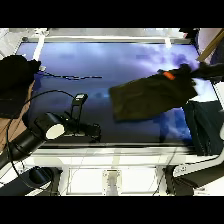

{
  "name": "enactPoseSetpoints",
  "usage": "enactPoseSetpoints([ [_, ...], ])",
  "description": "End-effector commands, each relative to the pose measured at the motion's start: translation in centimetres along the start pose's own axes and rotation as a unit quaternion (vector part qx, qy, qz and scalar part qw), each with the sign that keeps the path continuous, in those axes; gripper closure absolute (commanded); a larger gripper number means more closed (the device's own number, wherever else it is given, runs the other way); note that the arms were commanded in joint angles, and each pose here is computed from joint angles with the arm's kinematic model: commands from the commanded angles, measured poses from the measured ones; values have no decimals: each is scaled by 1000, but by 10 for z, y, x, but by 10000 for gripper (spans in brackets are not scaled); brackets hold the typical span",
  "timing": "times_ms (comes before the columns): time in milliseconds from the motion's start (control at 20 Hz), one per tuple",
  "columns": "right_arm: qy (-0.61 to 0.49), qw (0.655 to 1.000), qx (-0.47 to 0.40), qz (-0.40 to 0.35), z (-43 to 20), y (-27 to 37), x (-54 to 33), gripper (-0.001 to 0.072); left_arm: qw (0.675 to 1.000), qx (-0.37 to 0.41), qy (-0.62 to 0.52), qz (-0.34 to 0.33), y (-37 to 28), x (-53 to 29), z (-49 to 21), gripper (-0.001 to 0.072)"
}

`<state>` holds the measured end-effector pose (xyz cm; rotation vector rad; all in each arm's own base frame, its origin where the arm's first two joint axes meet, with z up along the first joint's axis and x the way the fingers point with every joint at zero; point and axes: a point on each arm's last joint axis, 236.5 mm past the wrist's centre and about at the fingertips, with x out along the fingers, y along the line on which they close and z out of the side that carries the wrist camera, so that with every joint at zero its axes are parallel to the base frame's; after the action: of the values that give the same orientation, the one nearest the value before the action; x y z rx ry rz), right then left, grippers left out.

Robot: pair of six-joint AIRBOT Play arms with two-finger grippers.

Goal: Fold the clothes and pants, and hang the long-sleeved shirts on hangers.

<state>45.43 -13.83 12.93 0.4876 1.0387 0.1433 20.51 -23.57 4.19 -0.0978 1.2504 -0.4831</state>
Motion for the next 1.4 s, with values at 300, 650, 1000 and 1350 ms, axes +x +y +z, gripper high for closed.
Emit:
enactPoseSetpoints([
  [300,-172,913,294,-224,-111,-150,-267,689,1000,0,0,0,0,0,0,76],
  [650,-125,868,430,-214,-208,-178,-239,688,1000,0,0,0,0,0,0,76],
  [1000,-99,870,448,-183,-211,-159,-227,141,1000,0,0,0,0,0,0,75],
  [1350,-301,933,194,29,-54,18,-275,685,1000,0,0,0,0,0,0,75],
])
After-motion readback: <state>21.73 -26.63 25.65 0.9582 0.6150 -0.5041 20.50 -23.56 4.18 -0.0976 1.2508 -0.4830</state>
